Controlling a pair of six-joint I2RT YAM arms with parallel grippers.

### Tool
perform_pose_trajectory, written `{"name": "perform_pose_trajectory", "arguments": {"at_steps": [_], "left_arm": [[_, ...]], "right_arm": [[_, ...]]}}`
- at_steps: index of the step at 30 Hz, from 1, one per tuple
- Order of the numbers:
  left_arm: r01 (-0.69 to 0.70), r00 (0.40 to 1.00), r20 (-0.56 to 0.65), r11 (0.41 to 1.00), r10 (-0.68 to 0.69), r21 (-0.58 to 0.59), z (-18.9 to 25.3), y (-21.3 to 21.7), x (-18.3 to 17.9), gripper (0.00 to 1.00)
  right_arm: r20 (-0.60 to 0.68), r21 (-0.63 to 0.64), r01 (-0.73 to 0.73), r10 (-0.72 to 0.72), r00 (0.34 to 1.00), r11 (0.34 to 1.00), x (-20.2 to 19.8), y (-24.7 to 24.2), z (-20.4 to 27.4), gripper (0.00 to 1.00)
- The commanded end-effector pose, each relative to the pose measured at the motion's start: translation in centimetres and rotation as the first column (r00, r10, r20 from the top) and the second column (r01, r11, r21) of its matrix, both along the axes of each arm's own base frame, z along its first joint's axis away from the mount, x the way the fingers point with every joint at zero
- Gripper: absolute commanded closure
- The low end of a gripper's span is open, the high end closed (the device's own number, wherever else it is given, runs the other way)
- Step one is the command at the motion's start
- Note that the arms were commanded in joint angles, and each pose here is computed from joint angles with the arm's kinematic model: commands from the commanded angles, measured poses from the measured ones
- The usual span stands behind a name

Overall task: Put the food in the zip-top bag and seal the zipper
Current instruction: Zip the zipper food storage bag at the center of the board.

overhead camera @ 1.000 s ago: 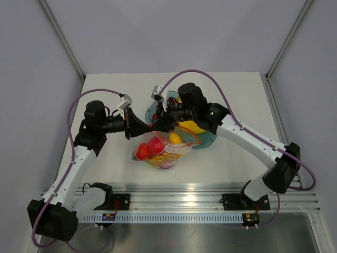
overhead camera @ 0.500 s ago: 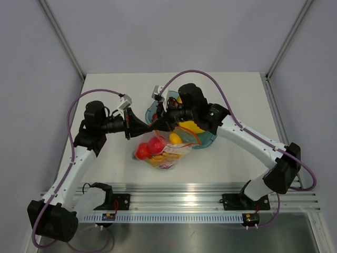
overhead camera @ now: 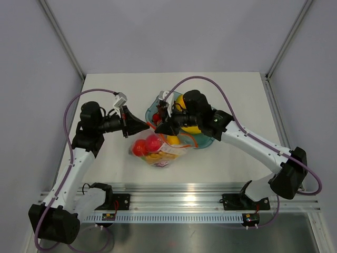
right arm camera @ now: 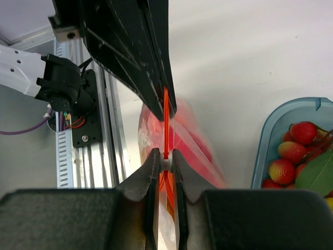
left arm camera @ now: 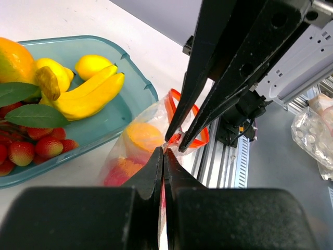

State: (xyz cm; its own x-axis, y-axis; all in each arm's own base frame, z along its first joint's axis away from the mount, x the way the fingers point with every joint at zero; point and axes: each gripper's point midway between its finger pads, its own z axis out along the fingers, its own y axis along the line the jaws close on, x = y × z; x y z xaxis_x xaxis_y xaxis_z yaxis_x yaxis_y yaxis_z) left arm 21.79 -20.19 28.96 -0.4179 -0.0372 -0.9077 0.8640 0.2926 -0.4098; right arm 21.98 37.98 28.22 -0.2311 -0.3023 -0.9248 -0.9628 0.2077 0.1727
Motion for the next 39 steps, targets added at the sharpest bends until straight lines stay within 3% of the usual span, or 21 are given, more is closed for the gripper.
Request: {"name": "perform_pose_trajectory", "arguments": {"at_steps": [1, 7, 17, 24, 28, 33, 39], "left_arm": [[-0.098, 0.983, 0.15, 0.994, 0.103, -0.037, 3.7, 1.3, 1.6, 1.0], [-0.234, 0.964, 0.113, 0.97, 0.241, -0.07, 4.9, 3.4, 3.9, 1.0], [-0.526, 0.839, 0.121, 0.848, 0.531, -0.071, 8.4, 7.5, 7.6, 1.0], [-0.634, 0.76, 0.134, 0.771, 0.636, -0.057, 9.9, 10.0, 8.5, 1.0], [-0.642, 0.752, 0.15, 0.765, 0.642, -0.057, 10.5, 10.4, 8.6, 1.0], [-0.671, 0.728, 0.16, 0.741, 0.667, -0.035, 10.7, 11.0, 8.9, 1.0], [-0.779, 0.619, 0.194, 0.627, 0.761, 0.026, 11.4, 13.7, 9.7, 1.0]], "right_arm": [[0.011, -0.031, 0.035, -0.035, 0.999, 0.999, -0.4, -1.7, -0.2, 1.0], [-0.005, -0.052, 0.061, -0.061, 0.998, 0.997, -0.8, -2.9, -1.1, 1.0], [-0.062, -0.099, 0.117, -0.123, 0.99, 0.988, -2.7, -5.7, -3.8, 1.0], [-0.145, -0.097, 0.119, -0.133, 0.98, 0.988, -4.6, -6.8, -5.4, 1.0], [-0.165, -0.085, 0.124, -0.136, 0.977, 0.989, -5.1, -7.0, -5.7, 1.0], [-0.206, 0.006, 0.07, -0.067, 0.976, 0.998, -5.7, -5.2, -4.0, 1.0], [-0.248, 0.067, -0.039, 0.055, 0.967, 0.997, -7.5, 0.2, -2.6, 1.0]]}}
